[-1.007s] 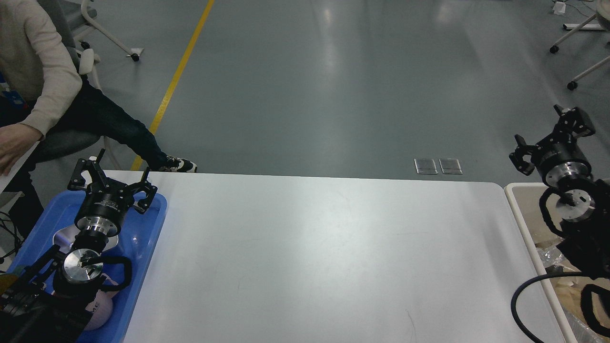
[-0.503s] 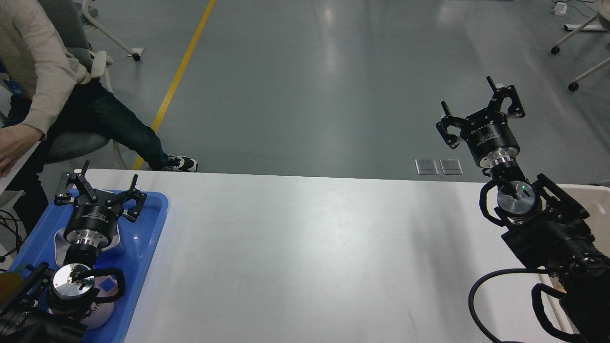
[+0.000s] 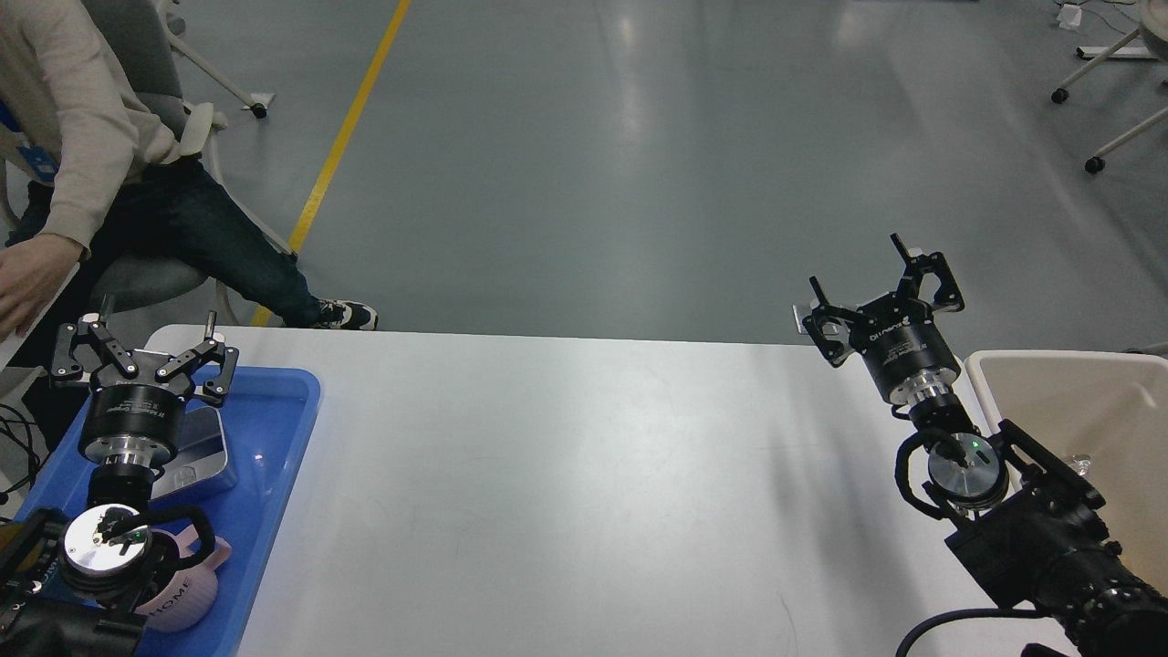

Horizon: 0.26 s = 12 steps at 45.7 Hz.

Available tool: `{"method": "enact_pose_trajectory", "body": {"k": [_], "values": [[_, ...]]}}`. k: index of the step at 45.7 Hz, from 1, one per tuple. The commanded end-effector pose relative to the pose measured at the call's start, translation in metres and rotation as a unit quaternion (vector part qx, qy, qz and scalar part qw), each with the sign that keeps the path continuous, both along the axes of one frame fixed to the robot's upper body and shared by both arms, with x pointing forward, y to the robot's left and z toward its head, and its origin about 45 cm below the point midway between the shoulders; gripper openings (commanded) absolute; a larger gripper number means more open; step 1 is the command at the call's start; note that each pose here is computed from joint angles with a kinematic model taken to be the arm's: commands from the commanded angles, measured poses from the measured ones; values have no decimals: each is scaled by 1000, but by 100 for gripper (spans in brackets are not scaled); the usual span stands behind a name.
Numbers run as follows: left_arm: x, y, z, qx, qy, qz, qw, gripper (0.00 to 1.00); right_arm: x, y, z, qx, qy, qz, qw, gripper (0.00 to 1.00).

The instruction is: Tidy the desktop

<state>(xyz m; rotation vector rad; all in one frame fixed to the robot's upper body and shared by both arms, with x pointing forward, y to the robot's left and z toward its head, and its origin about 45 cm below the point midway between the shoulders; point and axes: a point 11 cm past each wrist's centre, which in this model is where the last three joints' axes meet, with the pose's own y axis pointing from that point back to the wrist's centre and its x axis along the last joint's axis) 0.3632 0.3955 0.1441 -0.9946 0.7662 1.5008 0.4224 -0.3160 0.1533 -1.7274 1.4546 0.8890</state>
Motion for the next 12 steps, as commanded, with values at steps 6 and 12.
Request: {"method": "enact_pose_trajectory", "body": {"k": [6,12], "values": [[10,-3,11,1,-13,-5,1000,96,-18,-12,-20,11,19,-20,1000,100],[18,-9,16,0,-18,-9,1000,96,-18,-16,-18,17,16,-28,999,100]]}}
